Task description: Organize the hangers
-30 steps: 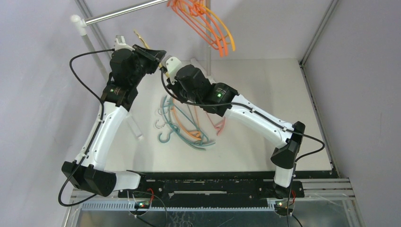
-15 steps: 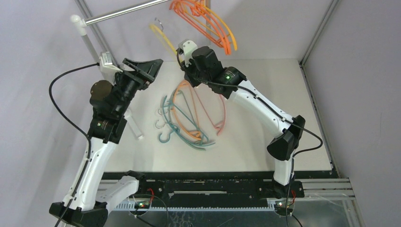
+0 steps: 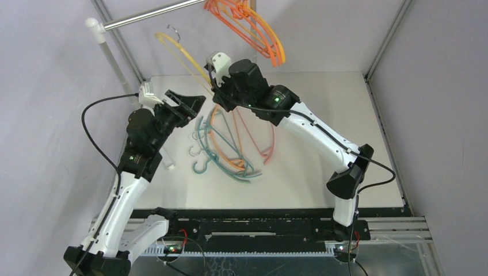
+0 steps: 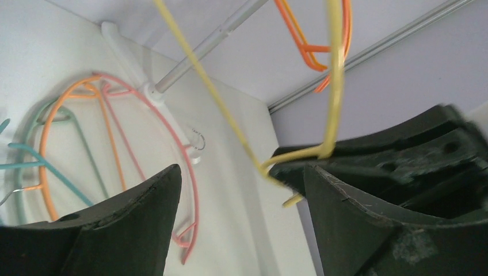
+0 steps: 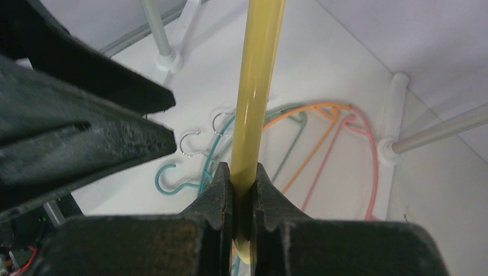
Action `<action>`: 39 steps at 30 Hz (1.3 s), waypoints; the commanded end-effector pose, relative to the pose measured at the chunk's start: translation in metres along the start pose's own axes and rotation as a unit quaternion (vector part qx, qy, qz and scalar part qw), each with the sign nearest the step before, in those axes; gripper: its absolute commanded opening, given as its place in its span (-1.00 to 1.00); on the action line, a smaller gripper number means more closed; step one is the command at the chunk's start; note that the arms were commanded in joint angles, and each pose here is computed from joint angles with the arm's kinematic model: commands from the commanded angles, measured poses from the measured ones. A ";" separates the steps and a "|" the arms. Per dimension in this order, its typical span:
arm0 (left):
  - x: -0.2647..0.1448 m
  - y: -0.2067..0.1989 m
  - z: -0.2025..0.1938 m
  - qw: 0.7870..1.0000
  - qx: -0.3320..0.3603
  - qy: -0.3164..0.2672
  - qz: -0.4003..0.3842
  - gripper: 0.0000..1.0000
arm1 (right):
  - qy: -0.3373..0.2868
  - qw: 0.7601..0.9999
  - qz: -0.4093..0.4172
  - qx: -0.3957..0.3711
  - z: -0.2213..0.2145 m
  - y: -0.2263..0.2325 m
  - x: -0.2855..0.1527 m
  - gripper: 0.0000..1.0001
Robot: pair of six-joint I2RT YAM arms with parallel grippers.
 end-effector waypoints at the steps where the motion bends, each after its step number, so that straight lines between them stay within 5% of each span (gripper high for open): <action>1: -0.013 0.002 -0.001 0.999 0.032 -0.007 -0.011 0.63 | -0.120 0.992 -0.031 -0.001 0.053 -0.019 -0.040 -1.00; 25: -0.048 0.032 -0.016 0.997 0.065 0.009 0.050 0.59 | -0.212 0.974 -0.075 0.029 0.073 -0.058 0.044 -1.00; 39: -0.040 0.034 -0.015 0.995 0.073 0.019 0.064 0.61 | -0.150 0.986 -0.049 0.047 0.032 -0.051 0.090 -0.92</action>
Point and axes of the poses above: each gripper's point midway between its finger pads, its own x axis out along the fingers, its own y axis along the line the jaws close on, z = x × y, the point moved 10 cm from there along -x, back along the fingers, and after that the axes turned 12 degrees about -x, right-handed, at the moved point
